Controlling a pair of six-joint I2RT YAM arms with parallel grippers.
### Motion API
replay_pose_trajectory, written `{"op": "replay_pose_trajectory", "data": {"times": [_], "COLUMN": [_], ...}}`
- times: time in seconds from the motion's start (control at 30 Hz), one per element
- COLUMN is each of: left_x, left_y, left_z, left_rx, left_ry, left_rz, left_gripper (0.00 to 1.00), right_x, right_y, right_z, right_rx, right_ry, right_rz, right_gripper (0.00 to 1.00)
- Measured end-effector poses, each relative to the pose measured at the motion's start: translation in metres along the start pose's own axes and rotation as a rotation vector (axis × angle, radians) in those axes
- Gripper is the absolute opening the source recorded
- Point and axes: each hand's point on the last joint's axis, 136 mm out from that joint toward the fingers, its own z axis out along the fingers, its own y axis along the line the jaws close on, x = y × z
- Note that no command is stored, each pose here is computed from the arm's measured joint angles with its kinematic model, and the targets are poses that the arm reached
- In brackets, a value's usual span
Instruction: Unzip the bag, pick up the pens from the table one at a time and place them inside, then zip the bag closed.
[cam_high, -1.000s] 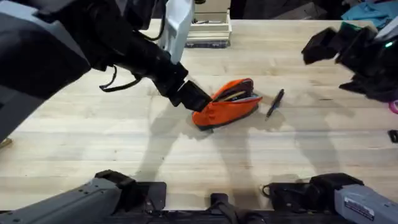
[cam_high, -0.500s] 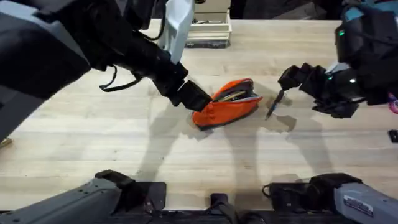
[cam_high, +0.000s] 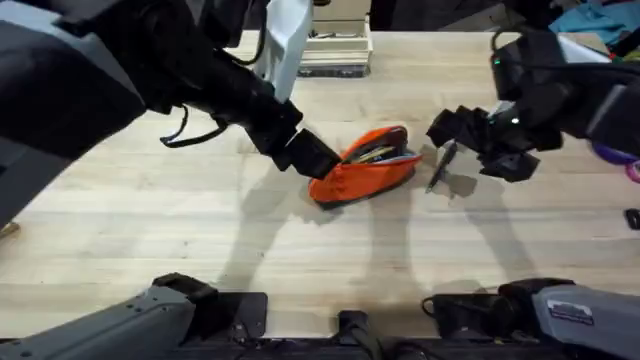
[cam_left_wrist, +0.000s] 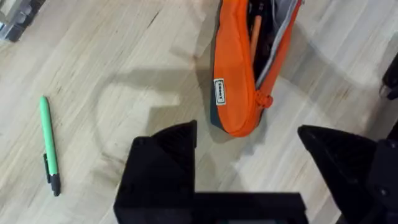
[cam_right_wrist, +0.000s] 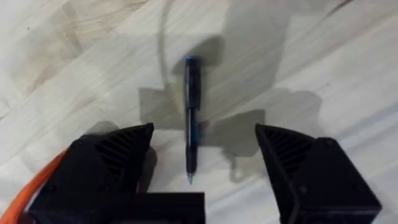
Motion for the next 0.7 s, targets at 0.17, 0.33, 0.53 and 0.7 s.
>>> {"op": "replay_pose_trajectory", "data": {"times": [0.17,0.33,0.53,0.7], "left_x": [0.000,0.000,0.000,0.000], "left_y": [0.000,0.000,0.000,0.000], "left_z": [0.000,0.000,0.000,0.000], "left_rx": [0.000,0.000,0.000,0.000], "left_ry": [0.000,0.000,0.000,0.000], "left_rz": [0.000,0.000,0.000,0.000], "left_gripper": [0.994,0.993,0.993,0.993], "right_x": [0.008,0.016,0.011,0.008], "right_y": [0.006,0.004,0.005,0.003], "right_z": [0.020,0.037,0.040,0.040], "right_rx": [0.027,0.067,0.087,0.104], "right_ry": [0.039,0.081,0.070,0.055], "right_rz": [-0.027,-0.042,-0.039,-0.035], "right_gripper": [0.996,0.983,0.502,0.065]}}
